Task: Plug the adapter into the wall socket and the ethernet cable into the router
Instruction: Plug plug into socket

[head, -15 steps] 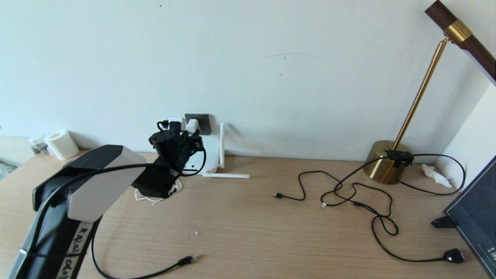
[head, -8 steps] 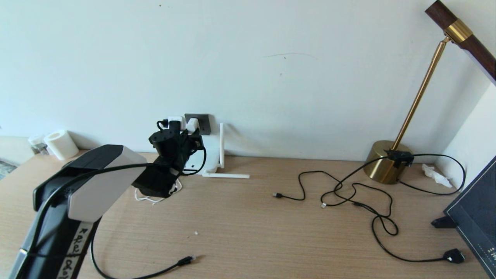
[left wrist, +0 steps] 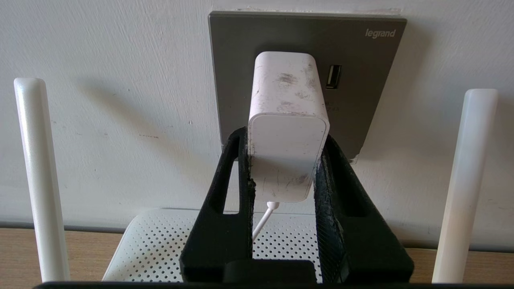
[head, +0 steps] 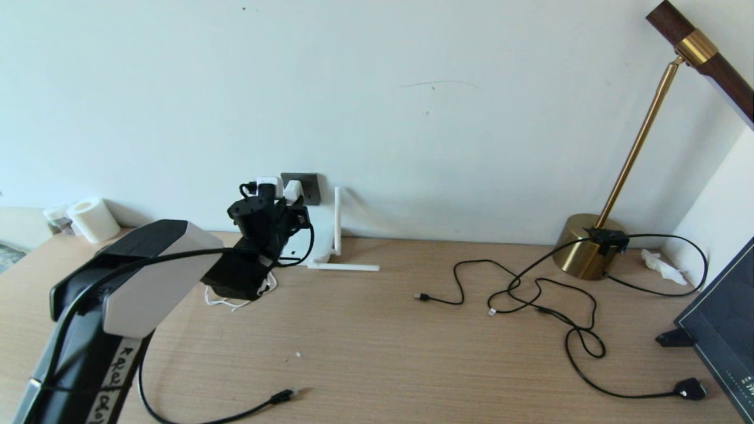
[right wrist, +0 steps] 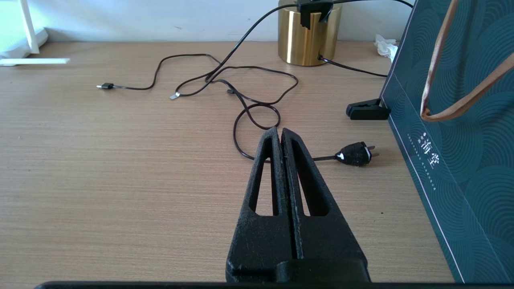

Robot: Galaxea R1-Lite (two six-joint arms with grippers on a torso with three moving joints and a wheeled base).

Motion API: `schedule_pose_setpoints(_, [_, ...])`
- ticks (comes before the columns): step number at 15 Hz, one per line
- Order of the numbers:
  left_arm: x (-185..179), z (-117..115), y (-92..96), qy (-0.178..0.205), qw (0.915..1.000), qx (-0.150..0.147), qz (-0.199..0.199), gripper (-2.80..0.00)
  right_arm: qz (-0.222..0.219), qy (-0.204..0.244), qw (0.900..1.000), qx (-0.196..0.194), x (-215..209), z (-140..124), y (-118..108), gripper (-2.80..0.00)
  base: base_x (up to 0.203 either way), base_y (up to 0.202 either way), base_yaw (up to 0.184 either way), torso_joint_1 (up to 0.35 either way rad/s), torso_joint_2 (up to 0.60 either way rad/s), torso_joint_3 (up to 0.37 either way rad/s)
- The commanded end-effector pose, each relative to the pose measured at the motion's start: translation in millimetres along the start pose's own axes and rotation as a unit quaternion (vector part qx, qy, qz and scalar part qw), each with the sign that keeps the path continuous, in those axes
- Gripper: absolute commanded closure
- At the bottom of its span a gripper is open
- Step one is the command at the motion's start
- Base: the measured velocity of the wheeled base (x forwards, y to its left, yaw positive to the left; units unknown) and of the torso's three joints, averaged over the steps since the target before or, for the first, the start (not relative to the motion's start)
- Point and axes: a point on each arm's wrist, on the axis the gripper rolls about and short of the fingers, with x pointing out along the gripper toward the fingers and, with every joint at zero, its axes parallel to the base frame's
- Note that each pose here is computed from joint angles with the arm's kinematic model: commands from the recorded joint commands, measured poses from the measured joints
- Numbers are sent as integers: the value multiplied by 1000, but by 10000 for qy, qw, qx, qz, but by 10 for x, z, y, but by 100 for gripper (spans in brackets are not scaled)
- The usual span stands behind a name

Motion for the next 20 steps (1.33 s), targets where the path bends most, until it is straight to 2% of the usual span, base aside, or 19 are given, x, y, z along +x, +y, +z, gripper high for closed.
schedule_pose_setpoints(1, [0, -28, 1, 14, 10000, 5, 7, 0, 1, 6, 10000, 3, 1, 1, 0, 0, 0, 0, 0, 0, 0, 0])
schedule_pose_setpoints(12, [4, -31, -24, 102, 9999, 13, -20, 0, 1, 6, 10000, 3, 1, 1, 0, 0, 0, 0, 0, 0, 0, 0])
schedule_pose_setpoints(20, [29, 50, -23, 36, 10000, 5, -17, 0, 1, 6, 10000, 3, 1, 1, 0, 0, 0, 0, 0, 0, 0, 0])
